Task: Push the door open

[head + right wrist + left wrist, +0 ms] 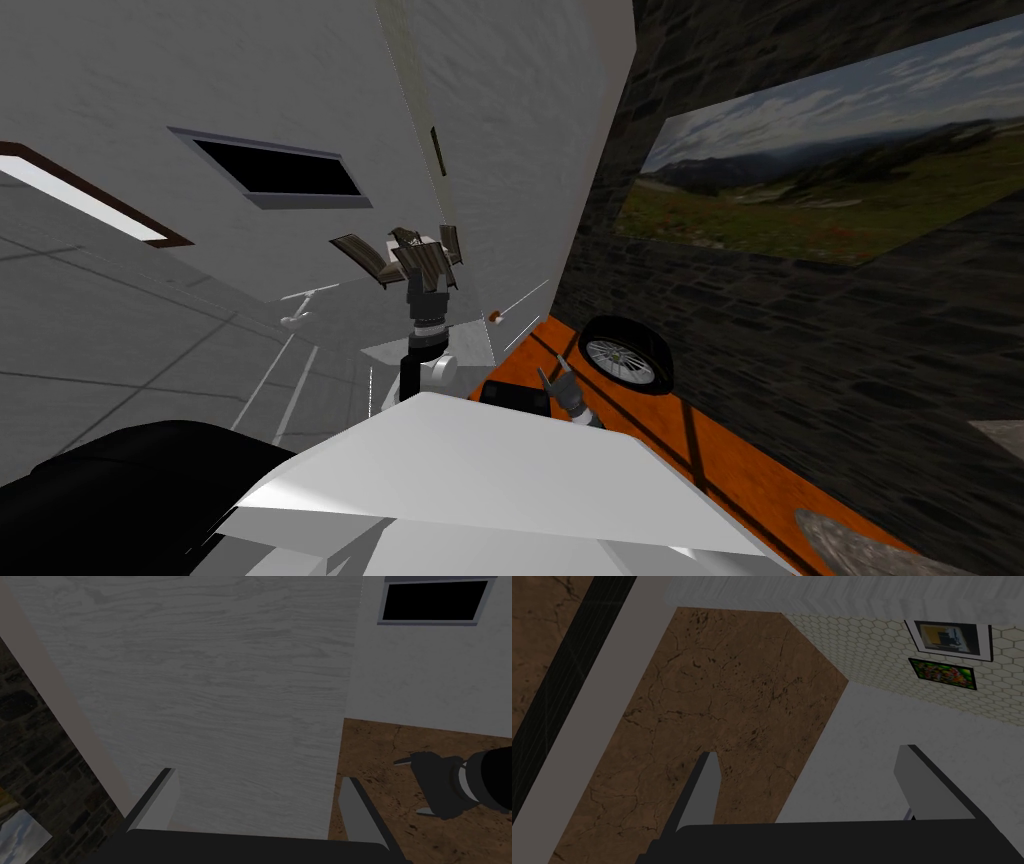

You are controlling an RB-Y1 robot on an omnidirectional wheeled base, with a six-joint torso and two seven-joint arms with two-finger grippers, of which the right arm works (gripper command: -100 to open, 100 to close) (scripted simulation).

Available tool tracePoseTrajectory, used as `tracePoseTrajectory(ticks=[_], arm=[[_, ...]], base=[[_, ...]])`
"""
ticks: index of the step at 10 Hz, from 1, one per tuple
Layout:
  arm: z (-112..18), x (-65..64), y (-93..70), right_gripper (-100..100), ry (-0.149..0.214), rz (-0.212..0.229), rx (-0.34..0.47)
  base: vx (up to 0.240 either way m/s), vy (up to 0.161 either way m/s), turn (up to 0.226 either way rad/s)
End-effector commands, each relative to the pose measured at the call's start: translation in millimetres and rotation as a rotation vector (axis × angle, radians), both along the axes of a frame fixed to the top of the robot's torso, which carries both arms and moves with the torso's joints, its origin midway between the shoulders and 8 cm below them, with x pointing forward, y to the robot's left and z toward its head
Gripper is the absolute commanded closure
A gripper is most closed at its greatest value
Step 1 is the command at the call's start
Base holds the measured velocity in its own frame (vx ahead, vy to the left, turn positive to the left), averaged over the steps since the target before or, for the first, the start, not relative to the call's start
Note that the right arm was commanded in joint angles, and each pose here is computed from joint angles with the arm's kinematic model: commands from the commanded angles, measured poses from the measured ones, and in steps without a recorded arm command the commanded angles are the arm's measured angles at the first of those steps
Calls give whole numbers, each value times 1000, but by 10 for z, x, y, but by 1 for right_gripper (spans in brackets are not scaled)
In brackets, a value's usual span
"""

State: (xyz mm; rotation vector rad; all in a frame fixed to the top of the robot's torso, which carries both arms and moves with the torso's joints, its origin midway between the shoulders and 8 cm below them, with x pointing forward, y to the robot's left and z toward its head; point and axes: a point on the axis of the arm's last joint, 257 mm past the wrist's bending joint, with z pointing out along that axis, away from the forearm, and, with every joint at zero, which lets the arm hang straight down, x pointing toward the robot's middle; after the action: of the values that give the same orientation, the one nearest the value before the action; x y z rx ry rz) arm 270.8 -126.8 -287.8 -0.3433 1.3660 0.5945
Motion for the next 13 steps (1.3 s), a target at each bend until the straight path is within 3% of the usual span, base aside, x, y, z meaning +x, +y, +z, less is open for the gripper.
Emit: tracePoseTrajectory(ticks=[1, 13], arm=[[-111, -100, 77, -100, 6, 24, -30], [-781, -844, 609, -100, 47, 207, -178]], base=[[105, 11, -11], [103, 19, -8]])
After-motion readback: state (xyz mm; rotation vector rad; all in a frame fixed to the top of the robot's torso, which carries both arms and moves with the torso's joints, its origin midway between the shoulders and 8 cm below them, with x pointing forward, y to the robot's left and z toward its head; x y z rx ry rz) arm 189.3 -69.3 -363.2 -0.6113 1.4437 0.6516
